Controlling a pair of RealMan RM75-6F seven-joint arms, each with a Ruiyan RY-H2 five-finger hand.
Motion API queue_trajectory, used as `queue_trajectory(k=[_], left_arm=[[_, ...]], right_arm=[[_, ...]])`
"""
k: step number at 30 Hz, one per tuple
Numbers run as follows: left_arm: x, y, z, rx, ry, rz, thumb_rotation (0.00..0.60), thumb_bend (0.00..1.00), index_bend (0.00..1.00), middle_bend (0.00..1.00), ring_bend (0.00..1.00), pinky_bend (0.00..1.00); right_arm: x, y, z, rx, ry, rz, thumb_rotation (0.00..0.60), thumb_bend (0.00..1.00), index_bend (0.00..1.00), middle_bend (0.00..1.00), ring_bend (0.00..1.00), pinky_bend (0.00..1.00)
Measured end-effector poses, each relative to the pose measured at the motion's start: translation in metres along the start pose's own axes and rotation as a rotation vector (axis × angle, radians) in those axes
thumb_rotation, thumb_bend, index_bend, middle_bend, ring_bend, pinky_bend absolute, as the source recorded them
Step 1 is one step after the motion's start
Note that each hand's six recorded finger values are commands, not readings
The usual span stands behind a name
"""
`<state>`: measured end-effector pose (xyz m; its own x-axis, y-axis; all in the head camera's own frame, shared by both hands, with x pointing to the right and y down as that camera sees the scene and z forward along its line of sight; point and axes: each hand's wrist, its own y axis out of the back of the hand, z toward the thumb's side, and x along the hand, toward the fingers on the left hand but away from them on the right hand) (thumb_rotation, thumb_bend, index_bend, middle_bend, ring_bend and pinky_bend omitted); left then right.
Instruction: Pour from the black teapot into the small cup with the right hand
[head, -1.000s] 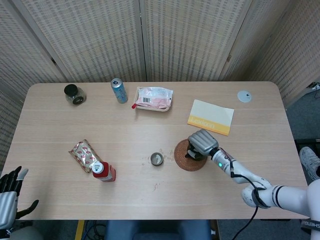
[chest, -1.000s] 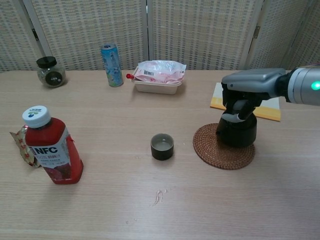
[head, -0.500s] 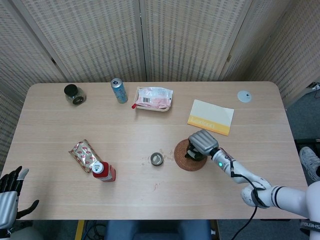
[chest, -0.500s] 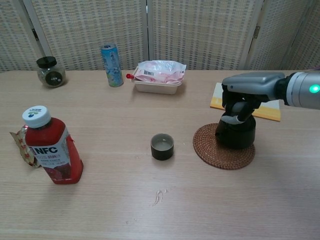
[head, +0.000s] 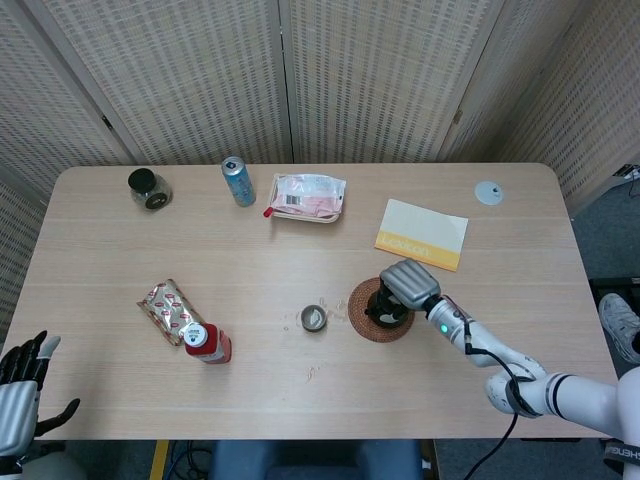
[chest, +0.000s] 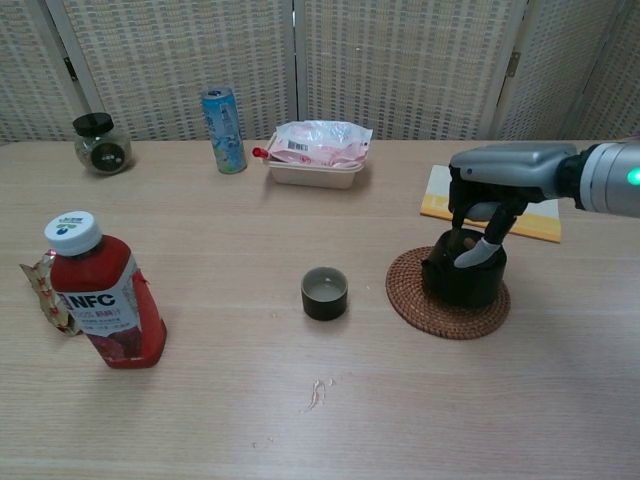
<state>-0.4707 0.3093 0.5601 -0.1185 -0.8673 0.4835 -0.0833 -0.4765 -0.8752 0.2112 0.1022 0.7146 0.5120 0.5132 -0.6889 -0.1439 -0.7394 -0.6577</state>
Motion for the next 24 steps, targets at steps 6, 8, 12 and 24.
queue_trajectory(k=[6,8,12,24], left_arm=[[0.0003,-0.0013,0.0006,0.000,-0.001,-0.006,0.600,0.21,0.05,0.00,0.00,0.00],[0.0005,-0.0016,0.0007,0.000,-0.001,-0.006,0.600,0.21,0.05,0.00,0.00,0.00],[0.0007,-0.0019,0.0005,0.001,0.000,-0.008,0.600,0.21,0.05,0.00,0.00,0.00],[-0.0006,-0.0023,-0.0009,0.001,0.004,-0.009,0.600,0.21,0.05,0.00,0.00,0.00]], right_arm=[[0.0007,-0.0003,-0.0008,0.020,0.002,-0.001,0.491,0.00,1.00,1.00,0.91,0.56],[0.0010,-0.0001,-0.0012,0.031,0.002,-0.002,0.470,0.00,1.00,0.99,0.90,0.56],[0.0017,0.0012,-0.0010,0.045,0.004,-0.013,0.437,0.00,1.00,0.96,0.85,0.53],[0.0024,-0.0006,0.0018,0.063,0.014,-0.008,0.418,0.00,1.00,0.95,0.83,0.29]])
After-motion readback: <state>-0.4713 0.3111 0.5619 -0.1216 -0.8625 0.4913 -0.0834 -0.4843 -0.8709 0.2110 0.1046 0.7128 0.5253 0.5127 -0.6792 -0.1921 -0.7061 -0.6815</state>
